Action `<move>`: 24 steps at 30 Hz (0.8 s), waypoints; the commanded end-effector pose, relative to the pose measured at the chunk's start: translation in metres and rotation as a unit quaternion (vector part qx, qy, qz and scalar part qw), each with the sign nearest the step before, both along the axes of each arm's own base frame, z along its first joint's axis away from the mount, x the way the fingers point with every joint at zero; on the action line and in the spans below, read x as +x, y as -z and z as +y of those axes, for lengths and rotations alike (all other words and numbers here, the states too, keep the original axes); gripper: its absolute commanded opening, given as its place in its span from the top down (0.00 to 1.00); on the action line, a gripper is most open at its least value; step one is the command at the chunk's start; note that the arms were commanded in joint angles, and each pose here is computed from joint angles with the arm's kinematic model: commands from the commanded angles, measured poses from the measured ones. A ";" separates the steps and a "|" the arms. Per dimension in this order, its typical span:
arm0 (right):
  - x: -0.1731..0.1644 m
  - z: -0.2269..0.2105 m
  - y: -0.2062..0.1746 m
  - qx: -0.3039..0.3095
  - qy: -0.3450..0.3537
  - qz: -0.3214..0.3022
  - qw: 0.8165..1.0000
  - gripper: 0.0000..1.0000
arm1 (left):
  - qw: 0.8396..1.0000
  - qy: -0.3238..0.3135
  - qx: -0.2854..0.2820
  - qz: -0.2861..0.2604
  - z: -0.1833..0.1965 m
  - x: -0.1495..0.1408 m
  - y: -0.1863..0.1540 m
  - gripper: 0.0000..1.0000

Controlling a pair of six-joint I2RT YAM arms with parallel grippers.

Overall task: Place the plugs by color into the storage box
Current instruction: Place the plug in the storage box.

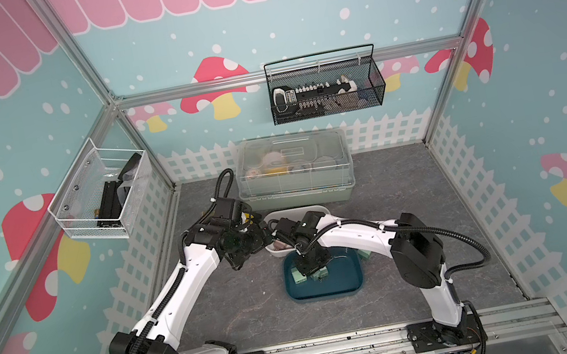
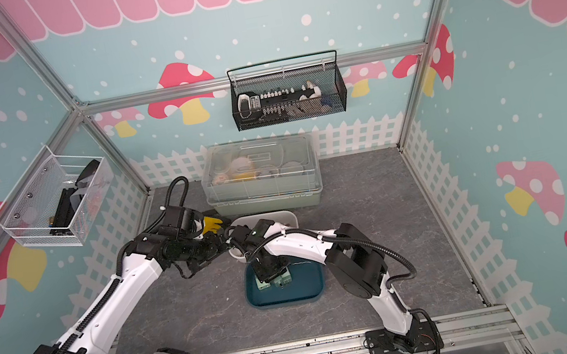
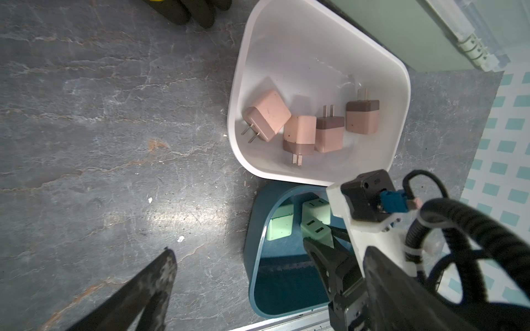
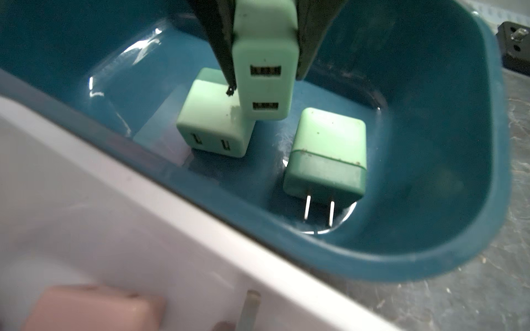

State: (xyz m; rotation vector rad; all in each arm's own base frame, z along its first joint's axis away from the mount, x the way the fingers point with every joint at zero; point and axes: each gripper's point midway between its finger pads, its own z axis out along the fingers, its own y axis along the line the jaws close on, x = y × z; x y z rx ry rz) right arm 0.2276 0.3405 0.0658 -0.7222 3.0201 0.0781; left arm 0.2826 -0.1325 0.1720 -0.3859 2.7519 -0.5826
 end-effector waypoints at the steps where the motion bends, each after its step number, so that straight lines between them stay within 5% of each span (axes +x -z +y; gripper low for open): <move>1: 0.003 0.001 0.009 -0.029 -0.012 -0.004 1.000 0.84 | 0.999 0.015 -0.014 -0.025 -0.005 0.001 -0.010 0.02; 8: 0.009 0.009 0.017 -0.033 -0.006 -0.005 0.999 0.81 | 0.999 0.016 -0.011 -0.026 -0.002 -0.001 -0.012 0.02; 24: 0.011 0.010 0.006 -0.019 0.008 -0.016 1.000 0.49 | 0.999 0.017 -0.014 -0.026 0.000 -0.003 -0.011 0.02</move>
